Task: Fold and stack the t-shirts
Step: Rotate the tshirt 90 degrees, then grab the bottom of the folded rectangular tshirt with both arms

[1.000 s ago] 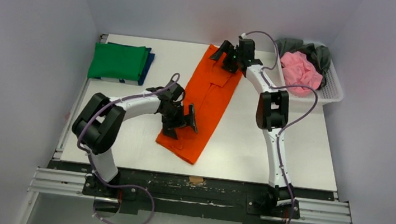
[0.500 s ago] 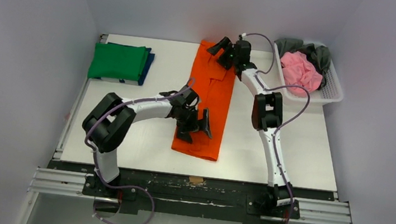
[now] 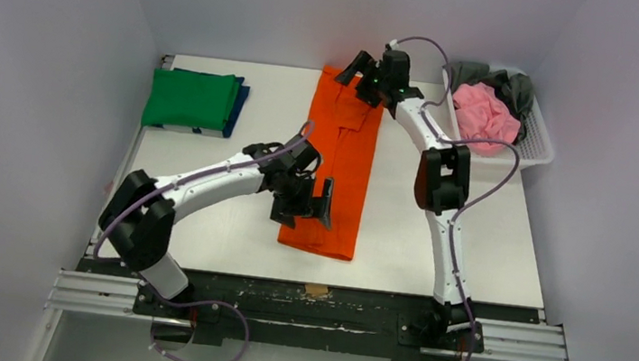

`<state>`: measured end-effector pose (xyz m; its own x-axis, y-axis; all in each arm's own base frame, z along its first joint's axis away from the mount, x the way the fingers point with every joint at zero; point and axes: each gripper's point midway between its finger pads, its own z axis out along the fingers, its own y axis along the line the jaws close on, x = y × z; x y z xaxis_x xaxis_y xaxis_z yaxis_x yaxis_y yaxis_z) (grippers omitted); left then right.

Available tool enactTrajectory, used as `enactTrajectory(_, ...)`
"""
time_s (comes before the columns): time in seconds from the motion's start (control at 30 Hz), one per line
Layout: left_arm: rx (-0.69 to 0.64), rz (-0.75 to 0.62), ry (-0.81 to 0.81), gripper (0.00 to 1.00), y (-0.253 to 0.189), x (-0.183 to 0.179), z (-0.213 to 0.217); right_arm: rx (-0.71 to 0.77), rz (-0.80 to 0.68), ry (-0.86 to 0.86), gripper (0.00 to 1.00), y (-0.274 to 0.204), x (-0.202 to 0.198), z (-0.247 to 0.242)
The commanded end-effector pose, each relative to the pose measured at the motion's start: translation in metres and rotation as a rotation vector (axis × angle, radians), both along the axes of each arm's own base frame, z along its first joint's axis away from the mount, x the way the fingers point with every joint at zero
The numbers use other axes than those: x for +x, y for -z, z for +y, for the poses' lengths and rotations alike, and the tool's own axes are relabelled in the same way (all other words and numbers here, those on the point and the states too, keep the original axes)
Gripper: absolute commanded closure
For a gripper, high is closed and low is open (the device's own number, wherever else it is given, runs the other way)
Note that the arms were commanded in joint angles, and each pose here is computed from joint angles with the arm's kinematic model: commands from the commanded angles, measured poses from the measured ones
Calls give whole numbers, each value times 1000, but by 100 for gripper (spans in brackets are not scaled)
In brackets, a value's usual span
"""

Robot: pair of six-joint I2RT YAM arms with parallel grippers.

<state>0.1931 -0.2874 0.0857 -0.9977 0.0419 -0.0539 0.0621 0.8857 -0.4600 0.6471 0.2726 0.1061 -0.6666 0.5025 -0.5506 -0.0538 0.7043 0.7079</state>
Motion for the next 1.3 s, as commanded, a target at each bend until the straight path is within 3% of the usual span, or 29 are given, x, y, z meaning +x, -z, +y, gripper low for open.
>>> enactTrajectory(0.0,40,-164,-8,0,-40,17,30,-104,-160,-45,2,-121,-52,-12)
enactTrajectory(0.17,-47,-115,-92,3,-20,22,57,-177,-41,-47,5,-107,-162,-46)
enactTrajectory(0.37,-42,-75,-78,12,3,23,65,-294,244,-105,9,-14,-308,-67)
enactTrajectory(0.53,6,-48,-78,20,24,15,74,-253,384,-166,12,28,-386,-63)
enactTrajectory(0.73,47,-8,-86,35,48,11,79,-198,488,-196,20,54,-439,-50)
enactTrajectory(1.1,42,21,-77,57,70,9,76,-258,604,-245,33,81,-489,-58)
enactTrajectory(1.27,30,29,-58,78,74,5,73,-239,635,-258,38,93,-498,-55)
